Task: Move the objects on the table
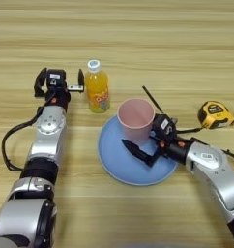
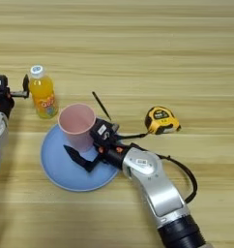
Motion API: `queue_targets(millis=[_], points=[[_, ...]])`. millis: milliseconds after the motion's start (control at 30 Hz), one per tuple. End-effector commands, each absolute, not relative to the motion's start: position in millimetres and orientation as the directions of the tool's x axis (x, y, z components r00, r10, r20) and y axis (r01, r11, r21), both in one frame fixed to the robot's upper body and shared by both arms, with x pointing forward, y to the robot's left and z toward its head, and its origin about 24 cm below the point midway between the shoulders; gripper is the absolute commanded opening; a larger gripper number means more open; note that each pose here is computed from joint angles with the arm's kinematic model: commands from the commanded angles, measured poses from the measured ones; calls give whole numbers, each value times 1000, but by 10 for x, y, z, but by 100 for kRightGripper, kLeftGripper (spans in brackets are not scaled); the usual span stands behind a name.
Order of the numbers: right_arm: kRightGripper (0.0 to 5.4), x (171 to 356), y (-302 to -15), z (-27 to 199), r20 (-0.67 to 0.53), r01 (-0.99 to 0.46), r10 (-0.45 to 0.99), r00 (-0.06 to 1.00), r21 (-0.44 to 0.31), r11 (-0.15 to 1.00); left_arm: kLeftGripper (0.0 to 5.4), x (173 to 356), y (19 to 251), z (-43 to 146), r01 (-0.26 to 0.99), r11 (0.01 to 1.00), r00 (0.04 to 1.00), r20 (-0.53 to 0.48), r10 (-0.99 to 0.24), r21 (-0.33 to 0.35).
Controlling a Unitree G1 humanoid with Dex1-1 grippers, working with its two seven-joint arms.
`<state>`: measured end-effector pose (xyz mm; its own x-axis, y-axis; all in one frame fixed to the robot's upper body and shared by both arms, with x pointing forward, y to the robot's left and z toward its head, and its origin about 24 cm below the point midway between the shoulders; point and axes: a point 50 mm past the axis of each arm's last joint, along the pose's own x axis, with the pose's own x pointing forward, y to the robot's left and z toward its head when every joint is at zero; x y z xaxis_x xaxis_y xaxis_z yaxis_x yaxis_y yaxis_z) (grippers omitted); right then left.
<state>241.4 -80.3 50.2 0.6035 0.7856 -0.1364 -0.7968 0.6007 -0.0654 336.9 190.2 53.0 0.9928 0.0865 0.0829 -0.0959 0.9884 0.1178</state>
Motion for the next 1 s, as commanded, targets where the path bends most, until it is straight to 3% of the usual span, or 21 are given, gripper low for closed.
queue_targets(millis=[33, 500, 1000], points=[[536, 2466, -803, 620, -82, -786, 782, 618, -90, 612, 540, 3365, 1878, 518, -91, 988, 994, 74, 83, 124], [536, 2518, -815, 724, -23, -760, 765, 644, -127, 637, 540, 3366, 1874, 518, -92, 988, 994, 74, 83, 124], [536, 2470, -794, 761, -8, -771, 776, 631, -116, 626, 540, 3362, 1871, 518, -92, 988, 994, 75, 83, 124]])
